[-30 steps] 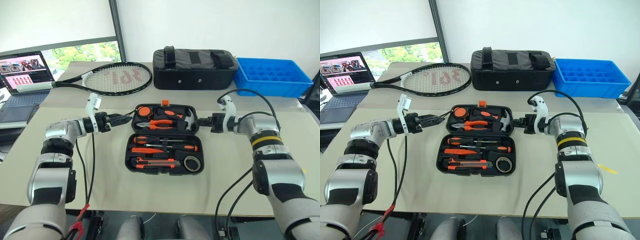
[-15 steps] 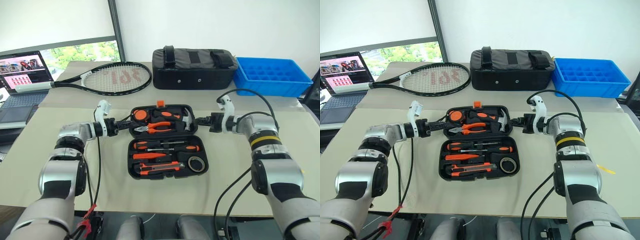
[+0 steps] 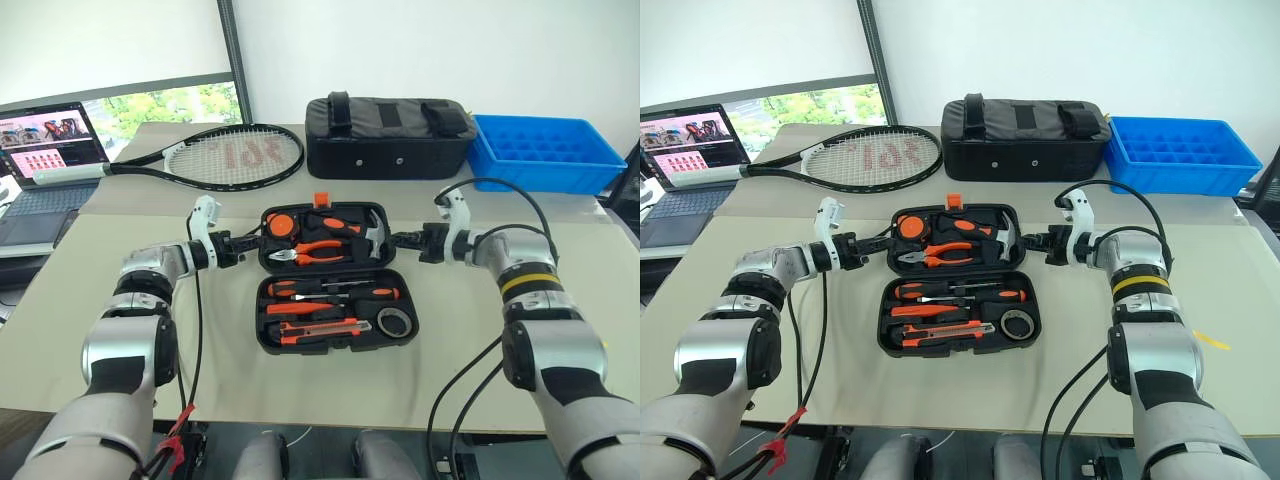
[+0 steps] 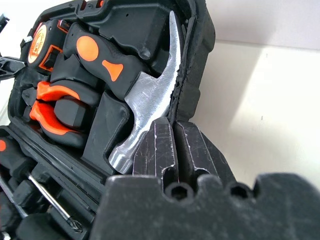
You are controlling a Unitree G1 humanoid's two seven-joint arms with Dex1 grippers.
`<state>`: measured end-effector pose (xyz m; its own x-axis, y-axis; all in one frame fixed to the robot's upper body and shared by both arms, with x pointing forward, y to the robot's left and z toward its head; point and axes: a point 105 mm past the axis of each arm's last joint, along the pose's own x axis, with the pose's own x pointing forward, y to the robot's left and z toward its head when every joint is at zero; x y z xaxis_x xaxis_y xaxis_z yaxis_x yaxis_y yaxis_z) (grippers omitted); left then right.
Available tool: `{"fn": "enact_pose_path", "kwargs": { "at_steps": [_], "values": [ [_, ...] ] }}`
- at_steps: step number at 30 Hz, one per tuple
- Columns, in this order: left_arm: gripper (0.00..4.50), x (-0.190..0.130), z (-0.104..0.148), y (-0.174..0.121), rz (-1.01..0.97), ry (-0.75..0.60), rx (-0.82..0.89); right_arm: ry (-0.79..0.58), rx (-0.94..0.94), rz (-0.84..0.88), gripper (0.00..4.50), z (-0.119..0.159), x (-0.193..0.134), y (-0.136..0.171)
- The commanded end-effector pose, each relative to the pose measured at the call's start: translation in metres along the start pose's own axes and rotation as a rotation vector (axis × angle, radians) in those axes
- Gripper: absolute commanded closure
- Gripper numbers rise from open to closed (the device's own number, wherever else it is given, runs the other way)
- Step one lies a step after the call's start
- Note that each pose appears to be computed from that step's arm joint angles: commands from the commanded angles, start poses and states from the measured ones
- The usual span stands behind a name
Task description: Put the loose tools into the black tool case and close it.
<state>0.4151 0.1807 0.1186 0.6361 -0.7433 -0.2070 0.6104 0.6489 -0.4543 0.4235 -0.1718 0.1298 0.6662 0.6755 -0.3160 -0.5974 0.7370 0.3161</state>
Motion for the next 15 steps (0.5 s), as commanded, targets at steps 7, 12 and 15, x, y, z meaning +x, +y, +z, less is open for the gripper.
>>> {"fn": "enact_pose_path", "kwargs": {
  "at_steps": [7, 12, 15],
  "values": [
    [4.44, -0.007, 0.057, -0.026, -0.053, -0.211, 0.412, -0.254, -0.253, 0.102, 4.5, 0.05, -0.014, 0.025],
    [4.44, -0.014, 0.06, -0.03, -0.011, -0.245, 0.625, -0.313, -0.375, 0.133, 4.5, 0.052, -0.02, 0.035],
    [4.44, -0.017, 0.049, -0.031, 0.009, -0.209, 0.762, -0.344, -0.494, 0.143, 4.5, 0.047, -0.024, 0.04]
  ]
}}
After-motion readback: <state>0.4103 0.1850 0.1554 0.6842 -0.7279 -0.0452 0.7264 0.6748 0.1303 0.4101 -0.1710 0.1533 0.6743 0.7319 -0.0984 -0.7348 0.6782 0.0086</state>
